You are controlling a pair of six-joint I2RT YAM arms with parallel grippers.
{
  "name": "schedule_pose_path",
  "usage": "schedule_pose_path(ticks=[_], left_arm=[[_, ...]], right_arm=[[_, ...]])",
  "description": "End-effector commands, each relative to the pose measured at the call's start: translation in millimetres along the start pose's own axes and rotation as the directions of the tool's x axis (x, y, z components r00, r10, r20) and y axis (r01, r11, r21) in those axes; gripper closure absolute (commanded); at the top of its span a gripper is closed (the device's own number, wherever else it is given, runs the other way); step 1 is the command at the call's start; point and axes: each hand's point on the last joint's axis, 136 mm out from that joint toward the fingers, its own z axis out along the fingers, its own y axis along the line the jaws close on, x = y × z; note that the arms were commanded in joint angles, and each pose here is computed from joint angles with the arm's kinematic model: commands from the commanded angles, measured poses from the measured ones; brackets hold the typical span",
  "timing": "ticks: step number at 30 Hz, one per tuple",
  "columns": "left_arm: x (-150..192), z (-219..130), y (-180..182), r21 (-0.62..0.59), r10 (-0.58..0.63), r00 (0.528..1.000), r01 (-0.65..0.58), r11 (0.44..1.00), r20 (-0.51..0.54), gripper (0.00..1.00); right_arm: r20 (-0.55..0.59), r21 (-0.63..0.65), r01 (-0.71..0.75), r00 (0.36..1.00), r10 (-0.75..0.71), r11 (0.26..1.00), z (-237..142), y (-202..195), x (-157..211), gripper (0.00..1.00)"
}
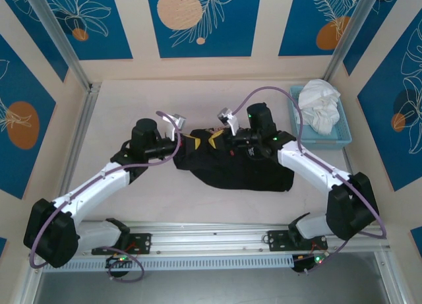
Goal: Fold the inside-out t-shirt
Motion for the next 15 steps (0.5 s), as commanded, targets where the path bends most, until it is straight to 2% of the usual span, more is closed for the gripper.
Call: schedule_pose_path(ticks=[1, 9, 12, 15], left_arm=[[-1, -5, 5, -0.026, 0.022, 1.000, -0.021, 0.999, 0.011, 0.99], [7, -4, 15, -0.068, 0.020, 1.000, -0.020, 0.997, -0.008, 0.74], [10, -7, 35, -0.181, 0.002, 1.000, -0.005, 0.983, -0.015, 0.72], [12, -19, 72, -0.403, -0.018, 1.000, 0.007, 0.915, -0.025, 0.68]], right_arm=[[0.046, -0.051, -0.021, 0.999, 0.023, 0.998, -10, 14, -11, 1.00], [0.079, -0.081, -0.087, 0.992, 0.094, 0.993, -21, 22, -35, 1.00], [0.065, -0.116, -0.123, 0.989, 0.131, 0.986, -27, 28, -43, 1.00], [0.026, -0.155, -0.173, 0.984, 0.179, 0.973, -31, 35, -45, 1.00]])
